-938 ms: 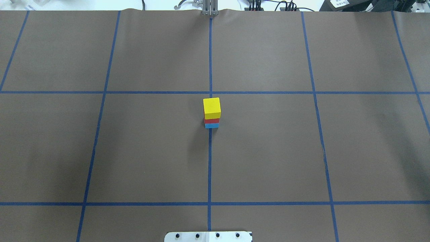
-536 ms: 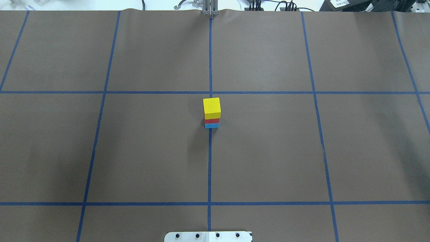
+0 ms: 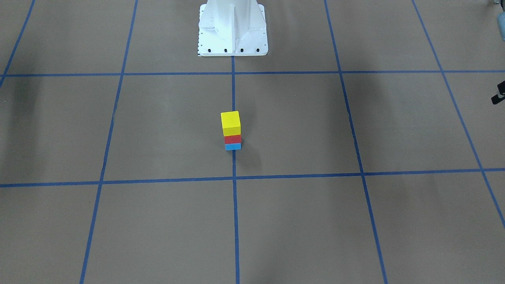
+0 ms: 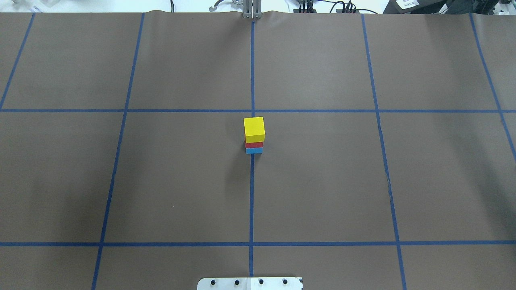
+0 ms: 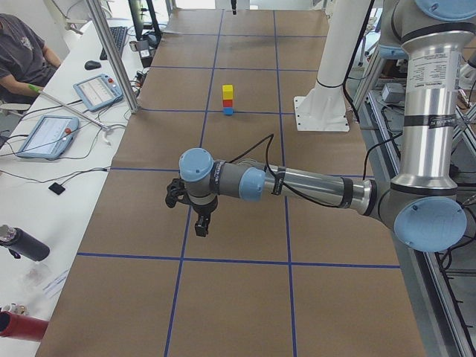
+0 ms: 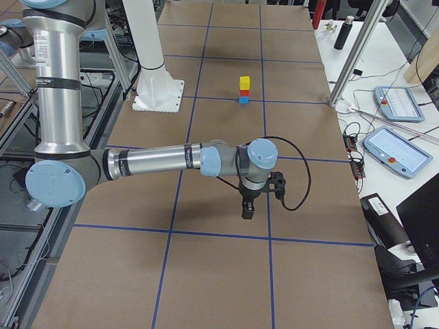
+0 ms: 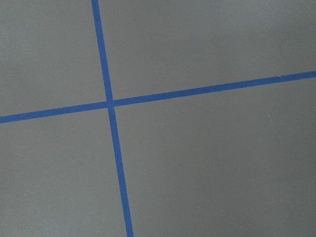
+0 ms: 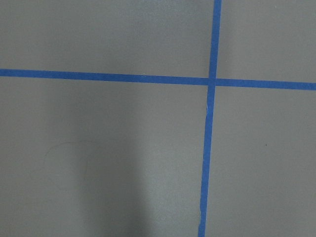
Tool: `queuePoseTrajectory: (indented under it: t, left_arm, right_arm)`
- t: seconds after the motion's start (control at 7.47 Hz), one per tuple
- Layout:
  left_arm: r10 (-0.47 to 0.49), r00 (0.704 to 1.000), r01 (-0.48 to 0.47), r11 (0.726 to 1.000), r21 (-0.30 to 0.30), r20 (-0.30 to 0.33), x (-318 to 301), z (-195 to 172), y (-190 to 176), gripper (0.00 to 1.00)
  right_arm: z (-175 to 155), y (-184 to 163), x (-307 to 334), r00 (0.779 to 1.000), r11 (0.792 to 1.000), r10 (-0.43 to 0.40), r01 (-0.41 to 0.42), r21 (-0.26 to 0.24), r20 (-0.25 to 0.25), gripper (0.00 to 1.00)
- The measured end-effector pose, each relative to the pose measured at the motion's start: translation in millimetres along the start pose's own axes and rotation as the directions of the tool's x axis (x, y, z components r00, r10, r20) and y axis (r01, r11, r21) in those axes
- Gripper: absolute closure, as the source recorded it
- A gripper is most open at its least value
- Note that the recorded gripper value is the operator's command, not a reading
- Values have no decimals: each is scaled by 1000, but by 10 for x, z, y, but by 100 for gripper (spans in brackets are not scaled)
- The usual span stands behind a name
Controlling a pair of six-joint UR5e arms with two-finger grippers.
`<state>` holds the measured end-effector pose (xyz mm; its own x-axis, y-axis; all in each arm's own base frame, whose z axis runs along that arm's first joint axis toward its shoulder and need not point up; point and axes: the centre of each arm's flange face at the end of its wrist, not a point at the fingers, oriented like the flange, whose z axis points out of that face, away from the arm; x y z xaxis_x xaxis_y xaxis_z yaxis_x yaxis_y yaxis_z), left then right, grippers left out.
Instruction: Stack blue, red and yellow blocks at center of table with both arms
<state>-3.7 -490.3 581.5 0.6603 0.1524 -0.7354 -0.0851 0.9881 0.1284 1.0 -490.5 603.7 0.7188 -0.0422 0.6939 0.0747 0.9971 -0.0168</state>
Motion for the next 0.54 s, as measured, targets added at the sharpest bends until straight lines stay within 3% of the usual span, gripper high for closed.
queuePoseTrajectory:
  t: [0.54]
  left_arm:
    - [2, 1000, -2, 1000, 1, 0, 5, -3, -2, 1]
  right_arm:
    - [38, 7, 35, 1000, 1000, 10, -10, -9, 2, 0]
